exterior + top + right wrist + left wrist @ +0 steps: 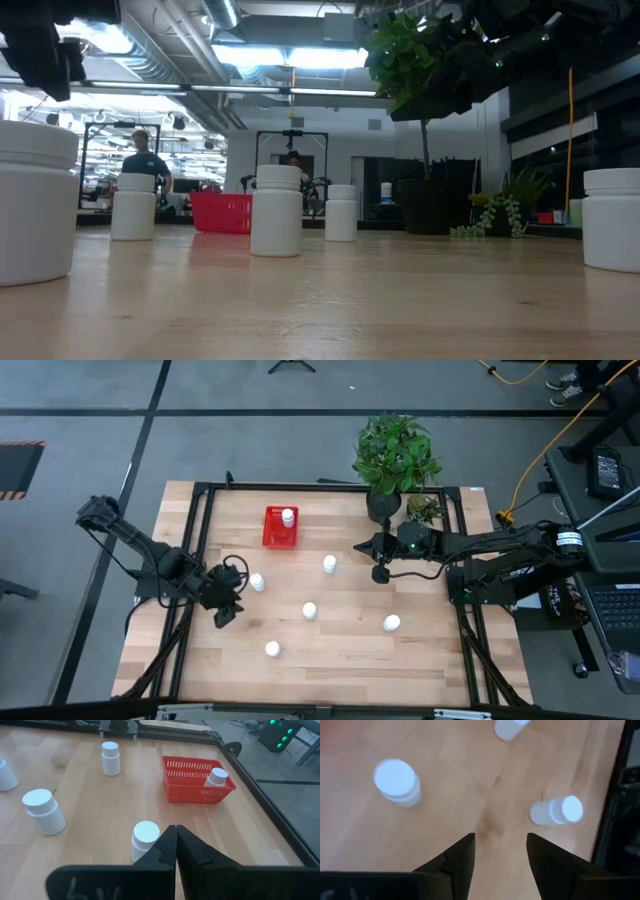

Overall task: Pick and place pill bottles into a basket
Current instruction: Put the white pill bottle into the red bin

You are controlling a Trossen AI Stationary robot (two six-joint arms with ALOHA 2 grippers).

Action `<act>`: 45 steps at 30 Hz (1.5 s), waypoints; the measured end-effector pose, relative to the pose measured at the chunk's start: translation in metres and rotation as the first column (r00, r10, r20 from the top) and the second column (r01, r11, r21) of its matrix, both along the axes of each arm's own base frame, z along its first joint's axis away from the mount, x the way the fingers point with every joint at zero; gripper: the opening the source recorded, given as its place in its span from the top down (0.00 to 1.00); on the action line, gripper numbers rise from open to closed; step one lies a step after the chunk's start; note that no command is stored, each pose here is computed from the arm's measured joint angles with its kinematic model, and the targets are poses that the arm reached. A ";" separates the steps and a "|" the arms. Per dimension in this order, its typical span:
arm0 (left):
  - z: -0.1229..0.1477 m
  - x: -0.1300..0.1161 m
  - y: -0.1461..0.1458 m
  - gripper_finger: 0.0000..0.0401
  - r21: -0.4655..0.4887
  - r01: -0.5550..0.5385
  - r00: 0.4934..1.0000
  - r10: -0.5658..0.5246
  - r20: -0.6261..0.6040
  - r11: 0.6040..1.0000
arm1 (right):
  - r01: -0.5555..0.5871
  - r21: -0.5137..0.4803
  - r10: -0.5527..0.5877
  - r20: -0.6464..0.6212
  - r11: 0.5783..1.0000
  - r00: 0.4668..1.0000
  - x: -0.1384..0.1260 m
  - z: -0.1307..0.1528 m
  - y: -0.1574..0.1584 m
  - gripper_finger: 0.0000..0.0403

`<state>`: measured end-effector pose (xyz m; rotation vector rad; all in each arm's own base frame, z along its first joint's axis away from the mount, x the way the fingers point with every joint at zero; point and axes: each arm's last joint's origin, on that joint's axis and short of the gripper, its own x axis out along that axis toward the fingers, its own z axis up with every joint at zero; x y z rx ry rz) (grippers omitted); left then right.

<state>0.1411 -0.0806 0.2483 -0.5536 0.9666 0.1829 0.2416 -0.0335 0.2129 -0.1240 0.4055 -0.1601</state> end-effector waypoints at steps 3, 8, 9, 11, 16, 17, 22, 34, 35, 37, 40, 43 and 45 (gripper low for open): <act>-0.001 -0.004 -0.001 0.57 0.076 0.000 1.000 0.000 0.008 0.997 | 0.000 0.000 0.000 -0.001 1.000 1.000 0.000 0.000 0.000 0.97; -0.005 -0.015 0.002 0.57 0.225 -0.052 0.998 0.057 -0.015 0.973 | 0.002 0.008 -0.002 -0.025 1.000 1.000 -0.001 -0.002 0.000 0.97; -0.006 -0.016 0.003 0.57 0.243 -0.061 0.998 0.066 -0.014 0.968 | 0.002 0.008 -0.002 -0.027 1.000 1.000 -0.001 -0.003 0.000 0.97; -0.005 -0.016 0.003 0.57 0.280 -0.068 0.998 0.068 0.007 0.958 | 0.002 0.010 -0.002 -0.031 1.000 1.000 -0.001 -0.003 0.000 0.97; -0.005 -0.015 0.004 0.57 0.353 -0.012 1.000 0.006 0.017 0.936 | 0.024 0.058 -0.022 -0.025 0.998 0.999 -0.001 -0.003 0.000 0.97; -0.005 -0.015 0.004 0.57 0.357 -0.005 1.000 0.000 0.016 0.934 | 0.027 0.065 -0.026 -0.023 0.998 0.999 -0.001 -0.003 0.000 0.97; -0.004 -0.015 0.004 0.57 0.375 -0.021 0.999 0.011 0.031 0.927 | 0.034 0.081 -0.033 -0.020 0.996 0.999 -0.001 -0.003 0.000 0.97; -0.003 -0.014 0.006 0.47 0.400 -0.078 0.996 0.053 0.073 0.913 | 0.035 0.083 -0.033 -0.020 0.996 0.999 -0.001 -0.003 0.000 0.97; -0.003 -0.014 0.006 0.46 0.412 -0.075 0.996 0.048 0.076 0.908 | 0.037 0.087 -0.035 -0.022 0.996 0.999 -0.001 -0.003 0.000 0.97; -0.003 -0.014 0.006 0.44 0.415 -0.071 0.996 0.044 0.075 0.907 | 0.044 0.102 -0.041 -0.026 0.994 0.999 -0.002 -0.004 0.000 0.97; -0.003 -0.014 0.006 0.43 0.405 -0.084 0.995 0.056 0.081 0.910 | 0.045 0.105 -0.042 -0.034 0.993 0.999 -0.002 -0.005 0.000 0.97; -0.004 -0.008 0.002 0.43 0.358 -0.109 0.992 0.080 0.097 0.927 | 0.046 0.105 -0.042 -0.035 0.993 0.999 -0.002 -0.005 0.000 0.97; -0.009 -0.003 -0.001 0.43 0.400 -0.075 0.996 0.053 0.067 0.913 | 0.046 0.105 -0.042 -0.035 0.993 0.999 -0.002 -0.005 0.000 0.97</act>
